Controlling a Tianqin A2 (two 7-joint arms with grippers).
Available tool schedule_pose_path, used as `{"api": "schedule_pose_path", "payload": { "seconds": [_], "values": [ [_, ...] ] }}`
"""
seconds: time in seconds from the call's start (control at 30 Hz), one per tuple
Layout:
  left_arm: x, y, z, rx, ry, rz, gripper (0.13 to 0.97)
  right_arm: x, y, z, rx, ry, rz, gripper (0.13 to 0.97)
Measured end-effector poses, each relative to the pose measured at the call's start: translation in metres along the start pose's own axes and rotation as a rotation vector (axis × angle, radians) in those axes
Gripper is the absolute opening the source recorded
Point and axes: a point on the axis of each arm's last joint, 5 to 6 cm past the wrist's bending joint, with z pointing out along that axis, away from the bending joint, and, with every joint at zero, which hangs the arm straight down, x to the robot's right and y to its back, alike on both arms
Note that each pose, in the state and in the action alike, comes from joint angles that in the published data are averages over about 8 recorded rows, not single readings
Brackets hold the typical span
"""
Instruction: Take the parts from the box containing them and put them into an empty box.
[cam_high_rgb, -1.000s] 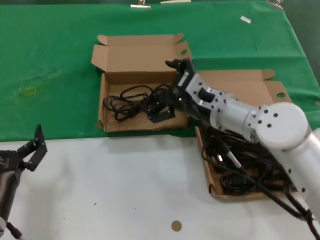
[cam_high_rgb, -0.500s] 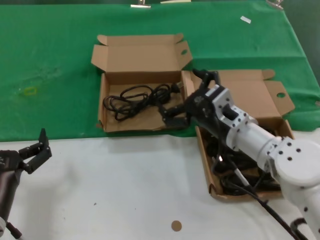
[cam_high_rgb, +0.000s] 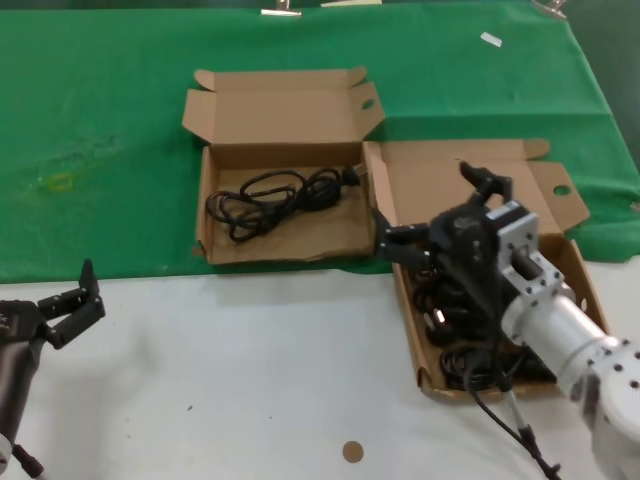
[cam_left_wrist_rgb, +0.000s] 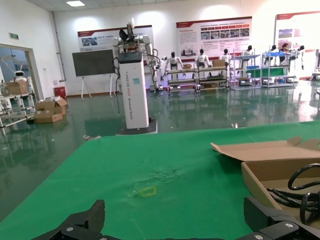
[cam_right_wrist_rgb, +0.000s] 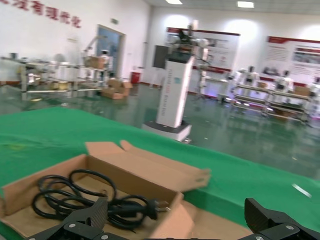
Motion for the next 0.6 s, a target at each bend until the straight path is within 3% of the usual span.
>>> {"api": "schedule_pose_path", "payload": {
  "seconds": [0.4,0.6],
  "values": [
    [0.0,0.0,0.0,0.0,0.0,0.0,0.966,0.008,0.016,-0.05,-0.025,0.163,0.113,0.966],
    [0.0,0.0,0.0,0.0,0.0,0.0,0.966,0.009,0.018,-0.061,-0.032,0.197,0.134,0.966]
  ]
}}
